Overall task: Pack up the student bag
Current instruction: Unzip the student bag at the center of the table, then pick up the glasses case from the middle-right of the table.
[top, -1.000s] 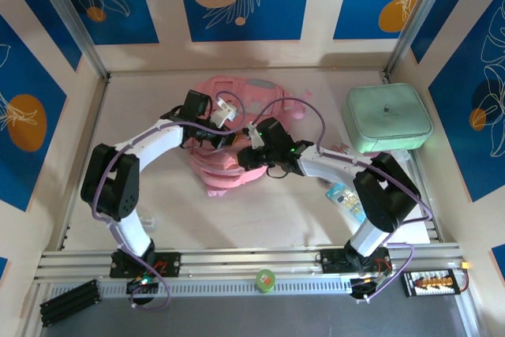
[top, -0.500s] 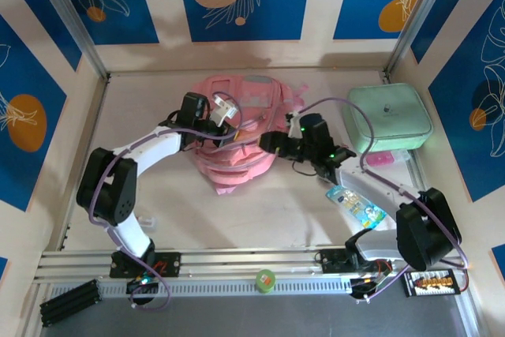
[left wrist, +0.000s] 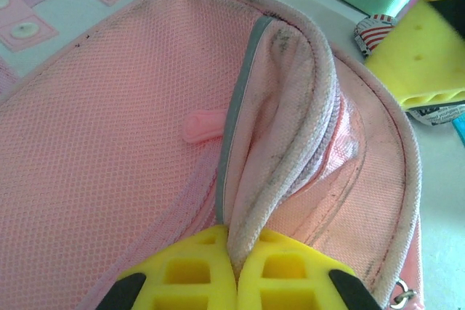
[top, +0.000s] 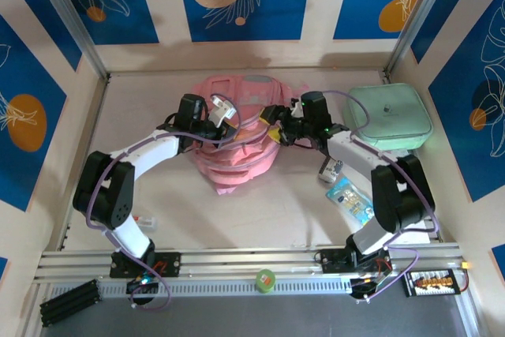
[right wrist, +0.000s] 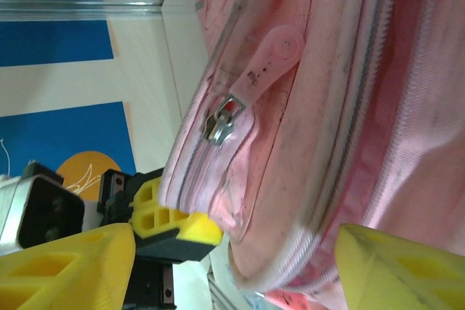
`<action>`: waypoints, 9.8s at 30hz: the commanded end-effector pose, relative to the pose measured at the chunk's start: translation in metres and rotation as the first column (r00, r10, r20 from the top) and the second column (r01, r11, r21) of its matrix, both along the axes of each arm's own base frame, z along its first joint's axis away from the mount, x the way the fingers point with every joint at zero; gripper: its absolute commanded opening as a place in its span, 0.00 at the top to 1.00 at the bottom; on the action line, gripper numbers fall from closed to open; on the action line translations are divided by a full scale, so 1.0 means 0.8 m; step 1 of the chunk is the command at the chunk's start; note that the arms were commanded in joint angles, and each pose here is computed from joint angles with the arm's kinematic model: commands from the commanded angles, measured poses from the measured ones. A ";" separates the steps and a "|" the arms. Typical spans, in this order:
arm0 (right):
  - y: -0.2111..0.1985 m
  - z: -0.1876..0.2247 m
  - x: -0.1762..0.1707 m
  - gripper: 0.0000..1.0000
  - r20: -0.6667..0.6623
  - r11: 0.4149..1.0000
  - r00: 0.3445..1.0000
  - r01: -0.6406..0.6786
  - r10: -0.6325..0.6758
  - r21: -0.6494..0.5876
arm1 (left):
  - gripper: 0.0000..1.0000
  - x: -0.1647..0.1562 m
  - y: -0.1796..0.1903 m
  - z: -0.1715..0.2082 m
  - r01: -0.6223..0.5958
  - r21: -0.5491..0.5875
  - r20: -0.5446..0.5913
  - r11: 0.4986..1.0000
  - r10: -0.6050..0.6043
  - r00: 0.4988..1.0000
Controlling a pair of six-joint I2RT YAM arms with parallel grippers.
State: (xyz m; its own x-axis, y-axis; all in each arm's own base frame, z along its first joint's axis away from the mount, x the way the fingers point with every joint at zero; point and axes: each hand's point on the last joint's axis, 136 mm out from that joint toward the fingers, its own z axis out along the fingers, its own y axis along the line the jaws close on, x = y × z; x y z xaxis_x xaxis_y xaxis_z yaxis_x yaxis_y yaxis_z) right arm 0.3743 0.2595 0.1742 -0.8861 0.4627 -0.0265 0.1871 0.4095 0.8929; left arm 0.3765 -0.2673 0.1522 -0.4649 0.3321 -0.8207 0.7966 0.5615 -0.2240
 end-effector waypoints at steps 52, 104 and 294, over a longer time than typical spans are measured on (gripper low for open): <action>0.090 0.004 -0.005 0.82 -0.059 0.992 0.990 -0.126 0.126 0.015 | 0.56 -0.082 0.008 -0.021 -0.589 0.078 -0.320 0.805 0.579 0.750; 0.070 -0.010 0.000 0.82 -0.078 0.996 0.993 -0.091 0.090 -0.007 | 0.97 -0.081 0.000 -0.022 -0.615 0.236 -0.144 0.753 0.652 0.744; -0.283 -0.192 -0.105 0.15 -0.302 0.454 0.876 -0.110 -0.376 -0.884 | 0.00 -0.024 0.184 0.083 -0.597 0.133 -0.046 0.791 0.607 0.793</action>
